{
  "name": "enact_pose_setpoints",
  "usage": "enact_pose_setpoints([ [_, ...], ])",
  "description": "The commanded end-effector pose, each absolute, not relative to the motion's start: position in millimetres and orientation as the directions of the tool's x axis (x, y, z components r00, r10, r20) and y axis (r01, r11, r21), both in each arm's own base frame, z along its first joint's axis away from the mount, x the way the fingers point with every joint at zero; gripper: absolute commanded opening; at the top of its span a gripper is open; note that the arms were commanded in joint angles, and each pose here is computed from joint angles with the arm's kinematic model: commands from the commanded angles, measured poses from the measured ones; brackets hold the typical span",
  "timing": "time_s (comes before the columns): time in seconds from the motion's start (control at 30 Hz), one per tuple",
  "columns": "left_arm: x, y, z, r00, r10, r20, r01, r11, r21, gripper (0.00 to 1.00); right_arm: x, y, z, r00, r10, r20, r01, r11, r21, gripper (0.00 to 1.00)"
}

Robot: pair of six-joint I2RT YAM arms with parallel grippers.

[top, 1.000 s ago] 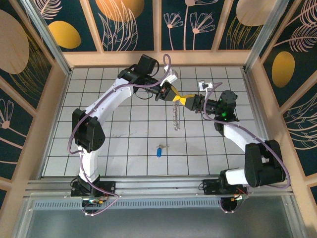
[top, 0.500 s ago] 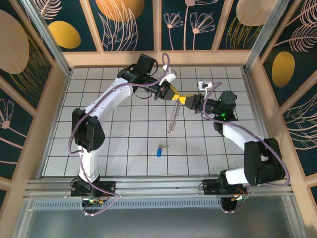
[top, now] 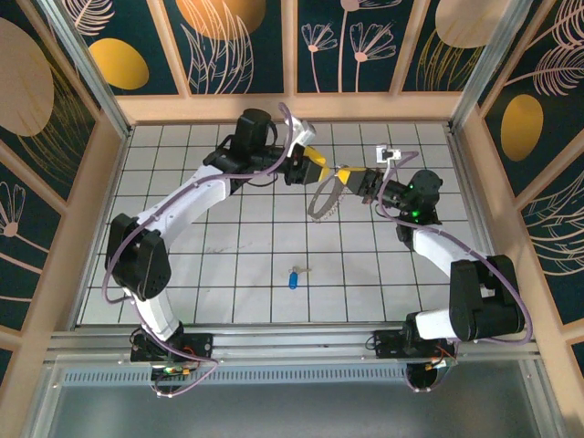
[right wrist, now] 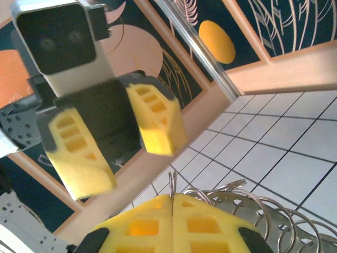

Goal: Put the keys on the keyring

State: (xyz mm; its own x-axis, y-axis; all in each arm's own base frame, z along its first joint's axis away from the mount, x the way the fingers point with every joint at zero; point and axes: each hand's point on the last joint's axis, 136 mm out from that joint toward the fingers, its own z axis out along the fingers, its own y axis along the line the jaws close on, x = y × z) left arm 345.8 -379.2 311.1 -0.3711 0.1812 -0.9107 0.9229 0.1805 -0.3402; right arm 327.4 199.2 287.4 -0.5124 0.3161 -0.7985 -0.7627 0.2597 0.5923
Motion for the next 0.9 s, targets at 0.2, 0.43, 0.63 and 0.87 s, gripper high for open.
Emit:
enact_pose_setpoints([
  [0.2, 343.9, -360.0, 373.1, -0.317, -0.076, -0.945, 0.913, 0.245, -0.326, 0.44, 314.4, 187.7, 340.9, -0.297, 0.423, -0.856, -0.867, 0.257, 0.428, 0.0],
  [0.43, 340.6, -361.3, 374.0, -0.376, -0.175, -0.91, 0.897, 0.177, -0.405, 0.47, 306.4, 180.1, 362.6, -0.224, 0.512, -0.829, -0.89, 0.24, 0.388, 0.0],
  [0.63, 339.8, -363.8, 371.4, -0.428, -0.228, -0.875, 0.881, 0.113, -0.46, 0.44, 304.6, 179.1, 368.2, -0.219, 0.565, -0.796, -0.893, 0.214, 0.397, 0.0],
  [0.87, 332.8, -365.3, 373.0, -0.486, -0.283, -0.827, 0.862, 0.001, -0.507, 0.31, 307.1, 182.8, 368.2, -0.239, 0.606, -0.759, -0.89, 0.177, 0.421, 0.0],
])
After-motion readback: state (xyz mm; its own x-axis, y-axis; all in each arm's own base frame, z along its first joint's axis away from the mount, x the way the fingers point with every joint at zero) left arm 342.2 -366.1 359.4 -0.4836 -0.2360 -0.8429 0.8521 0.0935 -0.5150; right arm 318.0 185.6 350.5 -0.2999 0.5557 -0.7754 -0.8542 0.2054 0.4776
